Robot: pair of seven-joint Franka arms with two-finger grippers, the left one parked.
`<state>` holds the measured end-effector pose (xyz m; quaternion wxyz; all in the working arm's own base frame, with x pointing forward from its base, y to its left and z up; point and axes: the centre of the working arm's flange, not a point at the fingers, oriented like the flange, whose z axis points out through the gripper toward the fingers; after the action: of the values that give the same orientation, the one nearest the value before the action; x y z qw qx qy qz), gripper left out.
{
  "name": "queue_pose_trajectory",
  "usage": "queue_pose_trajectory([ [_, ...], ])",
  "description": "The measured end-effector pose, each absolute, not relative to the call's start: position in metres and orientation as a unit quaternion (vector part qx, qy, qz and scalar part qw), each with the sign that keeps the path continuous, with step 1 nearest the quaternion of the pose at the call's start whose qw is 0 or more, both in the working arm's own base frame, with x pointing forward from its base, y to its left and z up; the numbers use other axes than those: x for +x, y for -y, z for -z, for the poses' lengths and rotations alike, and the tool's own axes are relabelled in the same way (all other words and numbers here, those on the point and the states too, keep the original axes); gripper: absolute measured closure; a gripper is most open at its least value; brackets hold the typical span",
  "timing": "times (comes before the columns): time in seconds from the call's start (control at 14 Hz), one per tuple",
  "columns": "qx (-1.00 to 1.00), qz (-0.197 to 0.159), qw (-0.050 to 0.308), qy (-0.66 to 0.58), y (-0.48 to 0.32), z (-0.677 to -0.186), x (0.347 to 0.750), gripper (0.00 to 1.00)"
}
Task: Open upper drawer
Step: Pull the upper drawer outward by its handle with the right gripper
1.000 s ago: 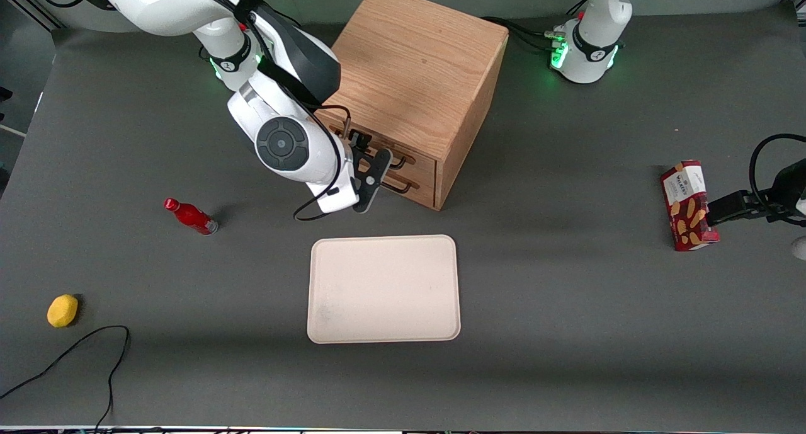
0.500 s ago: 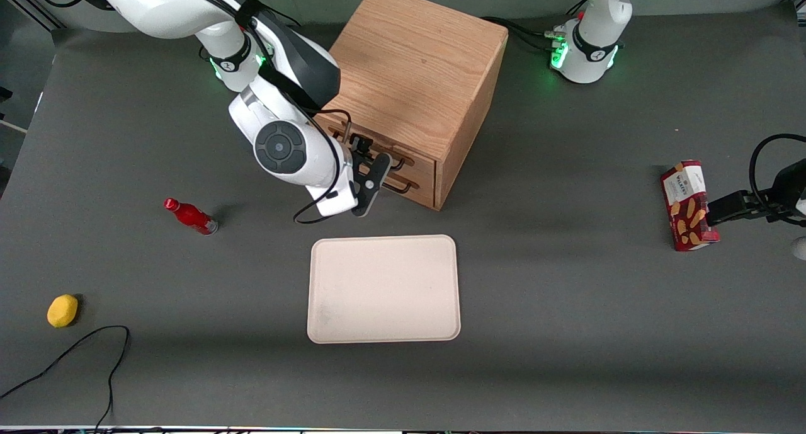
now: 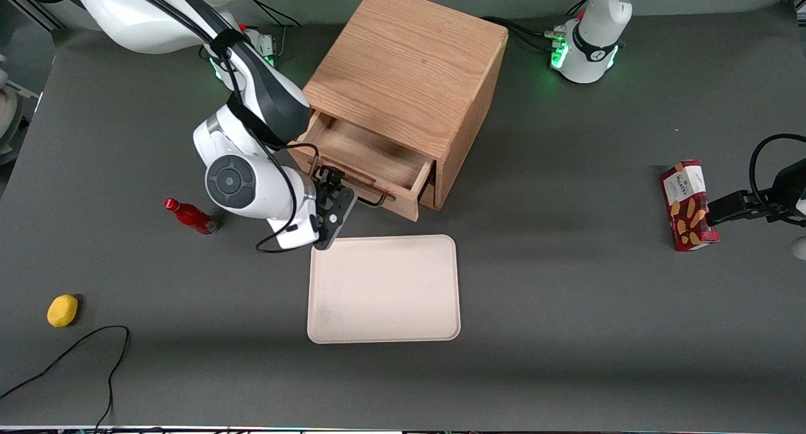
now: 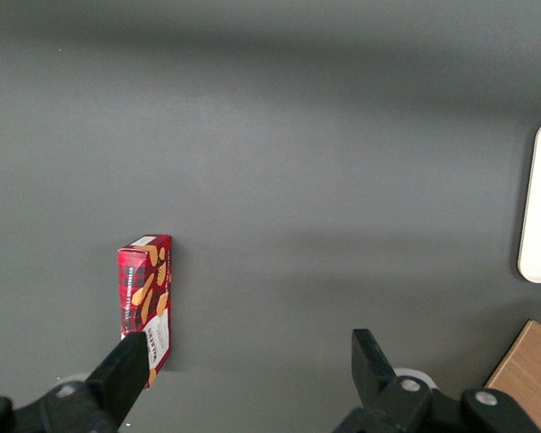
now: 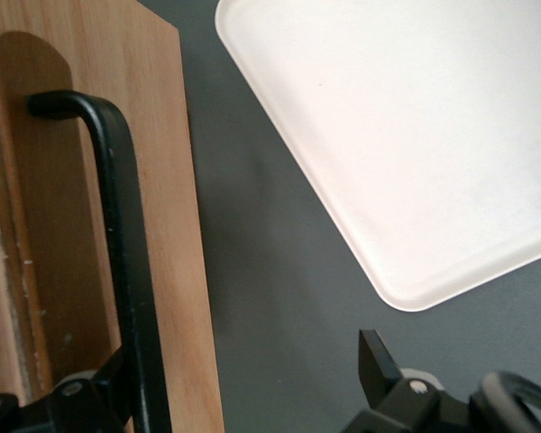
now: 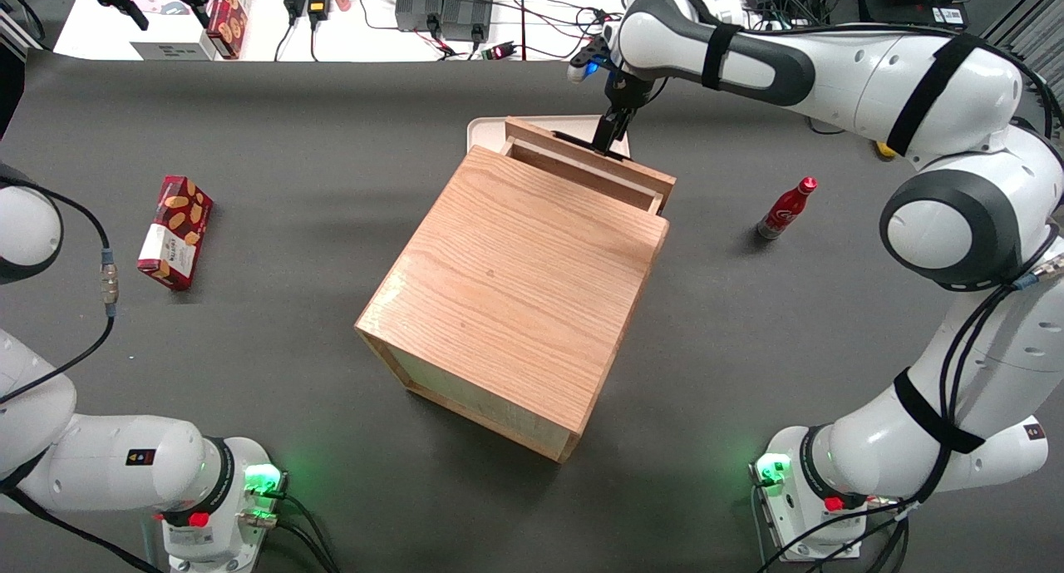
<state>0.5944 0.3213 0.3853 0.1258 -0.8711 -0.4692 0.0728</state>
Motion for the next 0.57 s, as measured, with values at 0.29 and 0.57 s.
queue_pose_trajectory([
  [0.29,-0.889,-0.027,0.116,0.441,-0.292,-0.383,0.626,0.0],
  [0.57,-0.9,0.006,0.102,0.423,-0.259,-0.384,0.653,0.0],
])
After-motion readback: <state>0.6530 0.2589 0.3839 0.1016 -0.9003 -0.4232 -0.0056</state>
